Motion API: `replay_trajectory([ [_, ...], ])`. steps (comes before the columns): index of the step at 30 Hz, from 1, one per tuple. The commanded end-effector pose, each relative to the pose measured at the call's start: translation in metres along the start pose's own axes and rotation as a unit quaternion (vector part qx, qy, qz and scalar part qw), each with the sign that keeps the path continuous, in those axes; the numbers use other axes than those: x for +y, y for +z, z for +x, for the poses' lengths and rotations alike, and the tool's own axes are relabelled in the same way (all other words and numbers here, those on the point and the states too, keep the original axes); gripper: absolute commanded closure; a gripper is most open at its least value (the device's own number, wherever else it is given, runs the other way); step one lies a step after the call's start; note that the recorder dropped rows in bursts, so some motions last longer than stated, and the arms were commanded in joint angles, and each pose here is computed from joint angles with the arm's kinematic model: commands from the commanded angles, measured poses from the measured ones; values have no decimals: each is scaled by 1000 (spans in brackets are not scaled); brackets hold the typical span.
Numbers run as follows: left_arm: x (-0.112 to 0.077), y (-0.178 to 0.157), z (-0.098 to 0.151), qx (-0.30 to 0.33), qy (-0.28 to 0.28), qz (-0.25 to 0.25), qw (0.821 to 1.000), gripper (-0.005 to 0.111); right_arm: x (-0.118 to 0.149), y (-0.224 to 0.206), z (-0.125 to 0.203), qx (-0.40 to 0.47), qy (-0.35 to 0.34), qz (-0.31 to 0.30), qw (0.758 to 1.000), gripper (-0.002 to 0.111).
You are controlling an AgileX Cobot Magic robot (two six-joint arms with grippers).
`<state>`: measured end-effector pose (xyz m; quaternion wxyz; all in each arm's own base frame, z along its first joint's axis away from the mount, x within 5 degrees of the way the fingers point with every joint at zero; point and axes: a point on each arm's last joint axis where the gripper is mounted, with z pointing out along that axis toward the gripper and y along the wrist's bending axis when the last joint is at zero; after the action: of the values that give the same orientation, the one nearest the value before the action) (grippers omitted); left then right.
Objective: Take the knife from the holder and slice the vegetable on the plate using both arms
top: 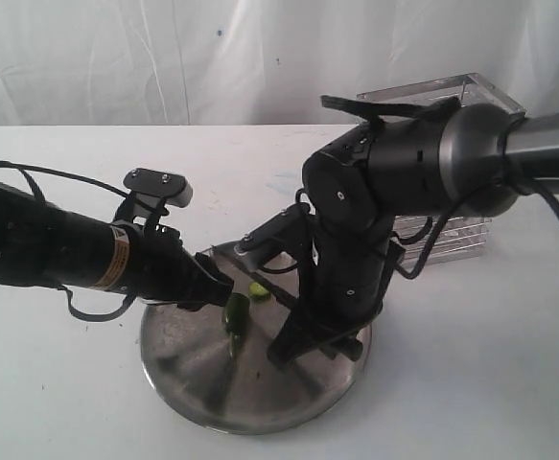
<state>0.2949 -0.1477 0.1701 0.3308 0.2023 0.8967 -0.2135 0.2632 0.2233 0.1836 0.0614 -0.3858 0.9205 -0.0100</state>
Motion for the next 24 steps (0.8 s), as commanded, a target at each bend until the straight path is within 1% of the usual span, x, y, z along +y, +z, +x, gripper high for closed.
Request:
replay_trajectory([
  [1,2,-4,-2,-4,8,-10,1000,52,-1,-15,2,-13,-35,9,999,108],
  [5,2,-6,-3,-7,11,-14,1000,52,4,-16,6,10,-74,16,997,108],
  [8,2,-10,-6,-14,6,-20,1000,52,3,-17,7,19,-93,38,995,108],
  [14,1,-21,-13,-34,17,-36,999,52,5,-18,8,25,-114,47,992,108],
  [24,-1,-26,-16,-41,18,-33,998,52,6,-17,7,22,-133,52,989,108],
])
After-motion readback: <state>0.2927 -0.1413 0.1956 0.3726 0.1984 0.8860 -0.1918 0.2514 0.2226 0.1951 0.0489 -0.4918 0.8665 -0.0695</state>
